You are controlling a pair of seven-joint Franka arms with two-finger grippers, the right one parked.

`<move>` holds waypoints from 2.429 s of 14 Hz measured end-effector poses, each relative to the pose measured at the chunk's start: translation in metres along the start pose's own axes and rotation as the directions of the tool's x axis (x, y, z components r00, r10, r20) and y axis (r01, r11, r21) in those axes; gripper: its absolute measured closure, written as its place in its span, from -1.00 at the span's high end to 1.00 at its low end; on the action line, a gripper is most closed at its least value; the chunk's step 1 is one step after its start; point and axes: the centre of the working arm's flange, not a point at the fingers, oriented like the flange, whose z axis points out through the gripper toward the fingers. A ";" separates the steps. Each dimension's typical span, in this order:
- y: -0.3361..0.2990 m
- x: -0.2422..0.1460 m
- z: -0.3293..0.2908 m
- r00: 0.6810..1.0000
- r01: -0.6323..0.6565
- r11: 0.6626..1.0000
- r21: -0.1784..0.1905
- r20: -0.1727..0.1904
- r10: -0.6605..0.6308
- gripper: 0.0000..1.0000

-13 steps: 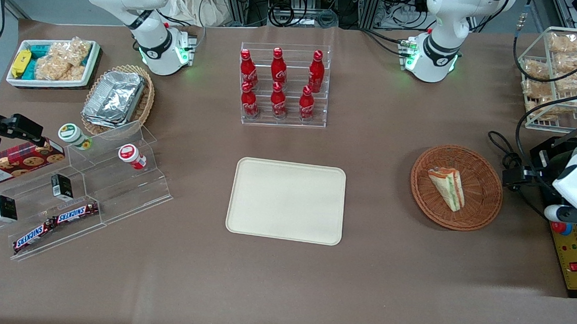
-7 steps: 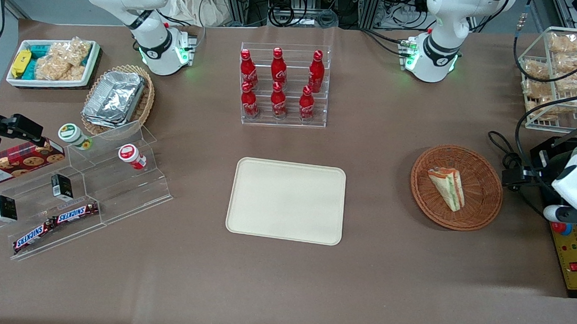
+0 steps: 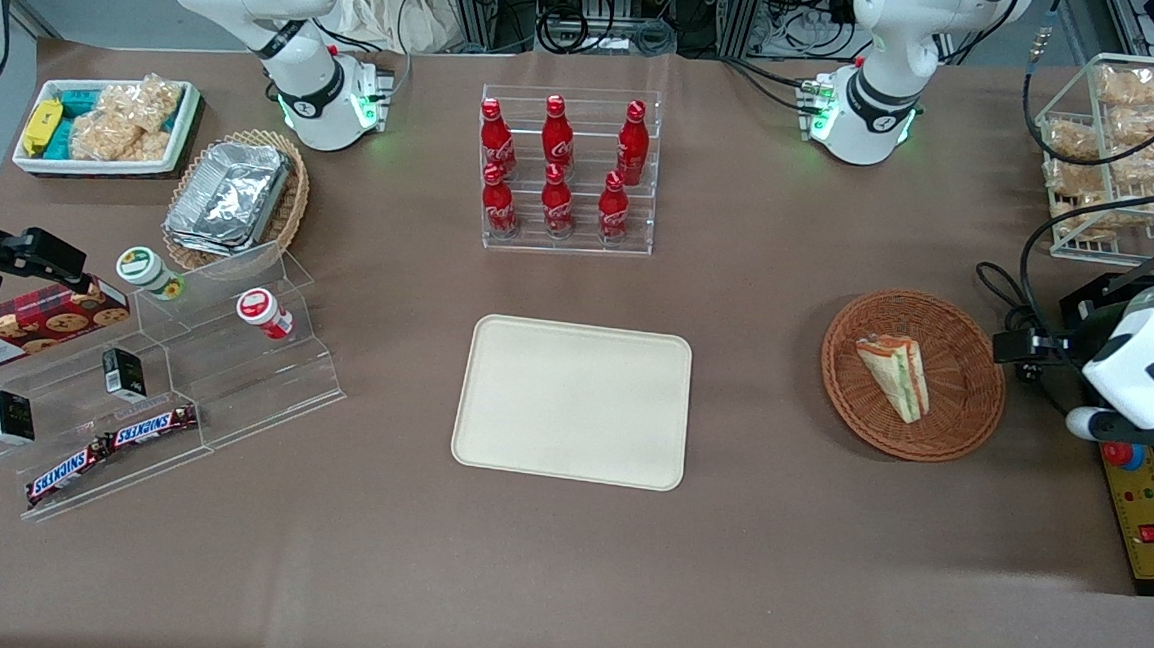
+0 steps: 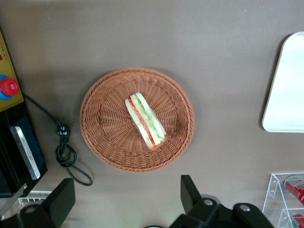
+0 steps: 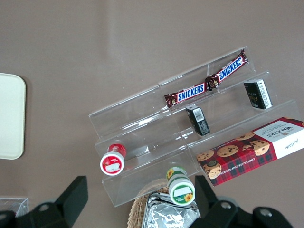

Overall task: Place sandwich from basket to tray
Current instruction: 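Move the left gripper over the wicker basket holding the sandwich, then lower the open left gripper onto the wrapped sandwich and close it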

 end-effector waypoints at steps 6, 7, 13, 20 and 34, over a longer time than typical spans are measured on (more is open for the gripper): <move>0.002 0.005 0.065 0.995 0.041 0.999 0.004 0.087 -0.041 0.98; 0.003 0.008 0.081 0.995 0.057 0.998 0.005 0.076 -0.057 0.98; 0.010 0.013 0.195 0.986 0.160 0.987 0.003 0.044 -0.160 0.98; 0.013 0.015 0.248 0.958 0.283 0.959 -0.001 0.043 -0.283 0.97; 0.012 -0.001 0.304 0.945 0.326 0.945 -0.011 0.029 -0.326 -0.25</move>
